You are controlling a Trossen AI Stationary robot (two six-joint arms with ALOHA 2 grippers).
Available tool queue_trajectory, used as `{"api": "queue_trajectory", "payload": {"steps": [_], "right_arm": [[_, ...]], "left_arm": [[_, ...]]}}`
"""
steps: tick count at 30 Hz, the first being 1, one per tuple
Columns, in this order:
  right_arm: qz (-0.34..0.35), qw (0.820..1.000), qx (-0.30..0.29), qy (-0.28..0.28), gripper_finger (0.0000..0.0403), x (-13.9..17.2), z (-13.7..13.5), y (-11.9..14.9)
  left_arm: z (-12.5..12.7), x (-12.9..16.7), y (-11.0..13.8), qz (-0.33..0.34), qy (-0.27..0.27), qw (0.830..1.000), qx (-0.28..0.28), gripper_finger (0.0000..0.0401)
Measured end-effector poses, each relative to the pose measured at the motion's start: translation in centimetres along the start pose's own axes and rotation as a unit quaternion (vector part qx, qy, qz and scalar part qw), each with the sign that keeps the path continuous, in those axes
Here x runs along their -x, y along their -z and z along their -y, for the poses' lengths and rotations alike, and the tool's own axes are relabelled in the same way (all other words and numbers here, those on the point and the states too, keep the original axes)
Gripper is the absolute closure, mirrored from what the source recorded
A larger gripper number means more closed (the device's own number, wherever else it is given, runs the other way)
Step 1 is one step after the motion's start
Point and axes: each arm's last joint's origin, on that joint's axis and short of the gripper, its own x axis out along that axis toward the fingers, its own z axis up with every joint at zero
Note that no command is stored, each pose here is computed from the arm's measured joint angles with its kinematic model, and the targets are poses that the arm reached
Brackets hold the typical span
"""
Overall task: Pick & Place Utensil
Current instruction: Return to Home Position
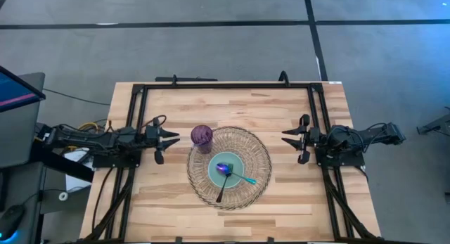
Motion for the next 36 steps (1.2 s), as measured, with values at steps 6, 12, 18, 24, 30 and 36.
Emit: {"api": "queue_trajectory", "payload": {"steps": [6,12,18,24,30,36], "right_arm": [[0.000,1.000,0.000,0.000,0.0291,0.00,0.00,0.00],[0.000,1.000,0.000,0.000,0.0291,0.00,0.00,0.00],[0.000,1.000,0.000,0.000,0.0291,0.00,0.00,0.00],[0.000,1.000,0.000,0.000,0.0291,0.00,0.00,0.00],[0.000,1.000,0.000,0.000,0.0291,0.00,0.00,0.00],[0.000,1.000,0.000,0.000,0.0291,0.00,0.00,0.00]], "left_arm": [[-0.42,0.41,-0.45,0.027,-0.015,0.999,0.006,0.0306],[-0.78,0.34,-0.19,0.015,-0.034,0.999,0.001,0.0306],[-0.93,0.32,-0.08,0.009,-0.040,0.999,0.000,0.0306],[-0.91,0.22,0.00,0.004,-0.040,0.999,-0.001,0.0306],[-0.91,0.30,-0.12,0.011,-0.040,0.999,0.000,0.0306],[-0.73,0.34,-0.21,0.016,-0.030,0.999,0.001,0.0306]]}}
